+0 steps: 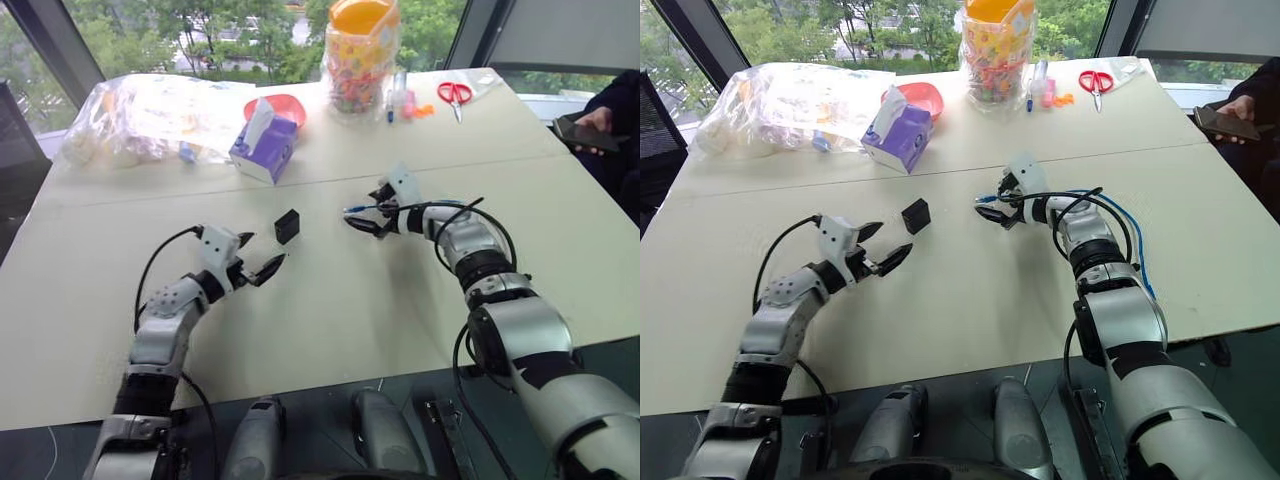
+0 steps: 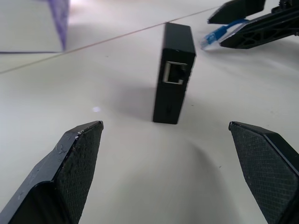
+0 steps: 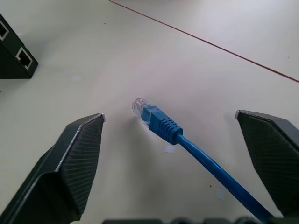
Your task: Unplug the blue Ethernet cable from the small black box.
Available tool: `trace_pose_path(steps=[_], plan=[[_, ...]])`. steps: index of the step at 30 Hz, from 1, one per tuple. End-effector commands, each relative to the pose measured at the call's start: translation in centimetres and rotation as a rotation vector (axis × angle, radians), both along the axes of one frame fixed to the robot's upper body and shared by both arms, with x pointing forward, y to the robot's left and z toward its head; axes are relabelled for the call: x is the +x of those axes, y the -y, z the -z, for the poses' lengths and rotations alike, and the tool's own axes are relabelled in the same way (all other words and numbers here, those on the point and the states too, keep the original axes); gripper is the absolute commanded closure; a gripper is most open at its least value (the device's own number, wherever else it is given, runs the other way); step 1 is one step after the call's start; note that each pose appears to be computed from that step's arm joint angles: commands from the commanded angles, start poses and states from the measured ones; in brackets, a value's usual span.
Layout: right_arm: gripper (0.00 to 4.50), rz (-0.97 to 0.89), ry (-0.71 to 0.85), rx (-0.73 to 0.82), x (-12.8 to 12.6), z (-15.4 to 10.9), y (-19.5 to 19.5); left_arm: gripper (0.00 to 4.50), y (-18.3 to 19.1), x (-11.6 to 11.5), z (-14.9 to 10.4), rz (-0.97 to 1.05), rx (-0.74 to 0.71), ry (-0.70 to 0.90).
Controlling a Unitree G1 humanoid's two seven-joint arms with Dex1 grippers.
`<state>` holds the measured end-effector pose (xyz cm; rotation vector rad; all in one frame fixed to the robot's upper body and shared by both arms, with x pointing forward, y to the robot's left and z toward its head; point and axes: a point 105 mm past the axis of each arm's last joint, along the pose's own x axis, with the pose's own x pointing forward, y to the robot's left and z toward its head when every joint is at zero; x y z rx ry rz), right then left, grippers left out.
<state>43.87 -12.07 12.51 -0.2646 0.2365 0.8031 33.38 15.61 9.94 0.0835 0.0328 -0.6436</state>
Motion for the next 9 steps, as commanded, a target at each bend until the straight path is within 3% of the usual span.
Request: trace_pose_path(steps=[1,9], plan=[[0.03,-0.051,0.117,0.04,-0.1,-4.6,0.6,0.0,-0.5,-1.0,-2.1,-0.011,-0.019,0.045],[0.03,-0.12,0.125,0.109,-6.1,-6.4,1.8,0.0,-1.4,-2.6,-3.0,-0.097,-0.042,0.06]])
